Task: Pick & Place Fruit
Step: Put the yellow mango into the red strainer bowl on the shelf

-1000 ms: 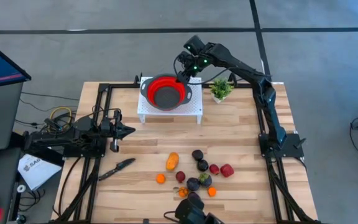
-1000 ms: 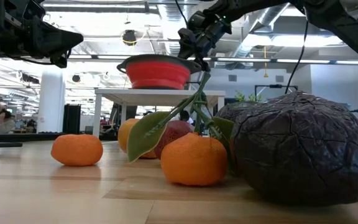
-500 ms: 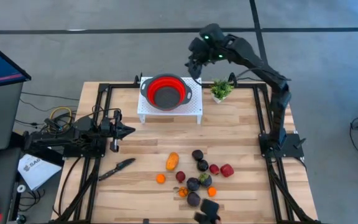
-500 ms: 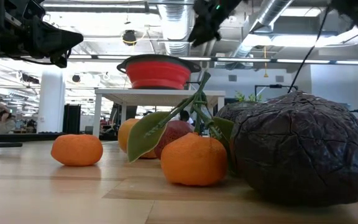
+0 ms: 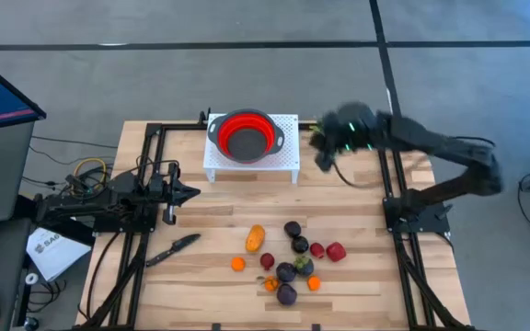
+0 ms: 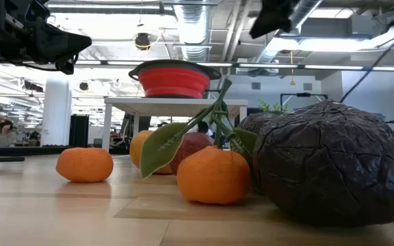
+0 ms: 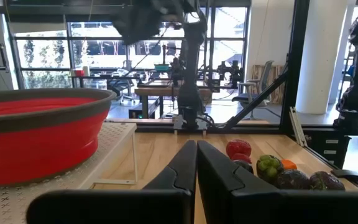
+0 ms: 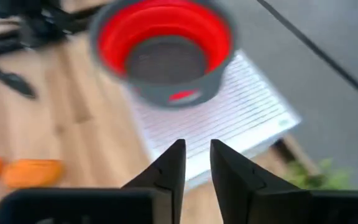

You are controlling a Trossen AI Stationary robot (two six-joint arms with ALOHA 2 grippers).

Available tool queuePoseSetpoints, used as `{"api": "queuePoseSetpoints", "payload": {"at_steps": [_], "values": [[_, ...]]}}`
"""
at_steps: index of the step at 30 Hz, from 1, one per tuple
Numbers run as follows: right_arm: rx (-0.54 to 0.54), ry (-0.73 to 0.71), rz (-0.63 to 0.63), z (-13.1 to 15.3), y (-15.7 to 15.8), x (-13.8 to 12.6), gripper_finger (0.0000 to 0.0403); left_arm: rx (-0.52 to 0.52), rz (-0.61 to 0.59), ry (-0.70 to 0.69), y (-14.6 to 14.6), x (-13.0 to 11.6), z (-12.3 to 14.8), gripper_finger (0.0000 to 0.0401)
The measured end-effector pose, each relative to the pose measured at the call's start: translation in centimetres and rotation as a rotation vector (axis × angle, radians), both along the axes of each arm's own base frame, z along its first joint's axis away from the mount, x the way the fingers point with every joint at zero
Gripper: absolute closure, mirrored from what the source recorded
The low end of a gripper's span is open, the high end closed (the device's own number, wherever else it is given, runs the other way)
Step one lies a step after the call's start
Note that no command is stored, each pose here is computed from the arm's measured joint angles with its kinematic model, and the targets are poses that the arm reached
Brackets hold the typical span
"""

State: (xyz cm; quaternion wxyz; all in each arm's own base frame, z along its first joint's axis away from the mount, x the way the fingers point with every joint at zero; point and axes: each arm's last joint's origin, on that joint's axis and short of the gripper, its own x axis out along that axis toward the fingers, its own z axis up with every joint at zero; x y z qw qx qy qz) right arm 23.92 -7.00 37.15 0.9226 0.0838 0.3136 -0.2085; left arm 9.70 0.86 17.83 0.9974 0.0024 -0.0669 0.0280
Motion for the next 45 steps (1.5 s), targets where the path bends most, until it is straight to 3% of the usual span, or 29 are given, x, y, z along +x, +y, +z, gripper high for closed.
{"api": "queuePoseSetpoints", "payload": {"at_steps": [4, 11, 23, 26, 31, 35, 40, 45], "values": [[0.081, -0.148, 0.088, -3.6, 4.3, -1.3, 0.0343, 0.0, 0.0, 0.0, 0.0, 0.0, 0.0, 0.0393], [0.121, -0.347, 0.322, -10.8, 9.9, -0.5, 0.0343, 0.0, 0.0, 0.0, 0.0, 0.0, 0.0, 0.0393], [0.172, -0.46, 0.371, -19.7, 12.6, 4.7, 0.0334, 0.0, 0.0, -0.003, 0.0, 0.0, 0.0, 0.0393], [0.136, -0.496, 0.323, -21.5, 13.7, 5.4, 0.0323, 0.002, 0.0, -0.023, 0.0, 0.0, 0.2, 0.0393], [-0.006, -0.615, 0.108, -23.7, 15.1, 5.8, 0.0315, 0.004, -0.001, -0.078, 0.0, -0.1, 0.8, 0.0393], [-0.114, -0.665, -0.024, -24.0, 15.6, 5.5, 0.0319, -0.099, -0.028, -0.186, 0.0, 0.0, 1.8, 0.0393], [-0.256, -0.638, -0.15, -23.3, 15.8, 5.0, 0.0327, -0.217, -0.024, 0.008, -0.4, 2.0, 0.3, 0.0398], [-0.32, -0.613, -0.099, -22.7, 16.9, 4.6, 0.0331, -0.243, -0.011, 0.263, -2.2, 5.5, 0.0, 0.0399]]}}
